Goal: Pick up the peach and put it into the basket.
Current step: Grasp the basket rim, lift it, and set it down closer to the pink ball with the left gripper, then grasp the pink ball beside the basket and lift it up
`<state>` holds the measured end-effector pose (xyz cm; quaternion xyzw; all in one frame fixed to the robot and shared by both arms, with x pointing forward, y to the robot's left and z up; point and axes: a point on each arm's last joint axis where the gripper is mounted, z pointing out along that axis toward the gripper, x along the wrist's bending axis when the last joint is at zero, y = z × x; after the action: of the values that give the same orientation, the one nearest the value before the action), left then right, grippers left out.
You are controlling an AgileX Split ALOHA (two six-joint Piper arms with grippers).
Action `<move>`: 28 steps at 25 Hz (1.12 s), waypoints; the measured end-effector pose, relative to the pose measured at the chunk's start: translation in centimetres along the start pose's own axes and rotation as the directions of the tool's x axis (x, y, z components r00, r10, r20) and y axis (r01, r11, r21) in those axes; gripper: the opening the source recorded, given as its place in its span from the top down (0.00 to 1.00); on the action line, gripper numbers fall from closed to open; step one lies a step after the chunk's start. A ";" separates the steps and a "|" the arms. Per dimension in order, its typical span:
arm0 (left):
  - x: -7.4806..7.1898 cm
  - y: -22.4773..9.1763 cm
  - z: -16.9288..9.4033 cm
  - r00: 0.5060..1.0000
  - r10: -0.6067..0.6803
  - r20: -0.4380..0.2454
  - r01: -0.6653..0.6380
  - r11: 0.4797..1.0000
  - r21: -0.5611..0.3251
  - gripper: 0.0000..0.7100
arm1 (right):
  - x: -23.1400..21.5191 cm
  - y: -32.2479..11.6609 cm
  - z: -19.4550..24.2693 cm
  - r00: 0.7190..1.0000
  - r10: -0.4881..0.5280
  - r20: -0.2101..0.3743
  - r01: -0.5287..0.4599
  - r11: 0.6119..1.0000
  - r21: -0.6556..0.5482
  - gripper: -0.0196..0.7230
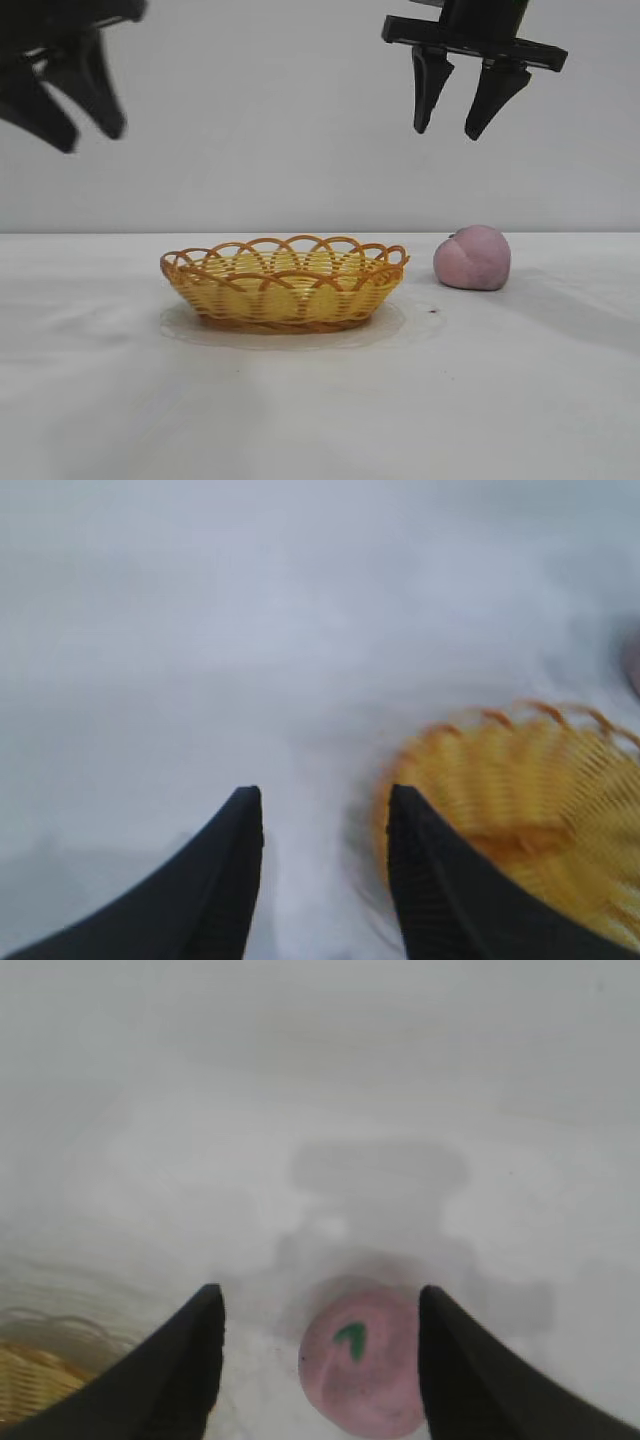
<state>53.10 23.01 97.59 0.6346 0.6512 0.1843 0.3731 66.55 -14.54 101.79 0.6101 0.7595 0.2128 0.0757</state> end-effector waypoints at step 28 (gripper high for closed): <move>3.5 -7.5 -17.0 0.967 0.138 -0.216 -0.080 0.963 0.259 0.64 | 0.2 -0.1 0.1 0.998 -0.052 -0.021 0.052 0.999 0.014 0.43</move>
<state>35.97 29.46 102.48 0.6854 0.6720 0.1947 0.2016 66.40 -14.31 101.70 0.5885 0.7772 0.2117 0.0690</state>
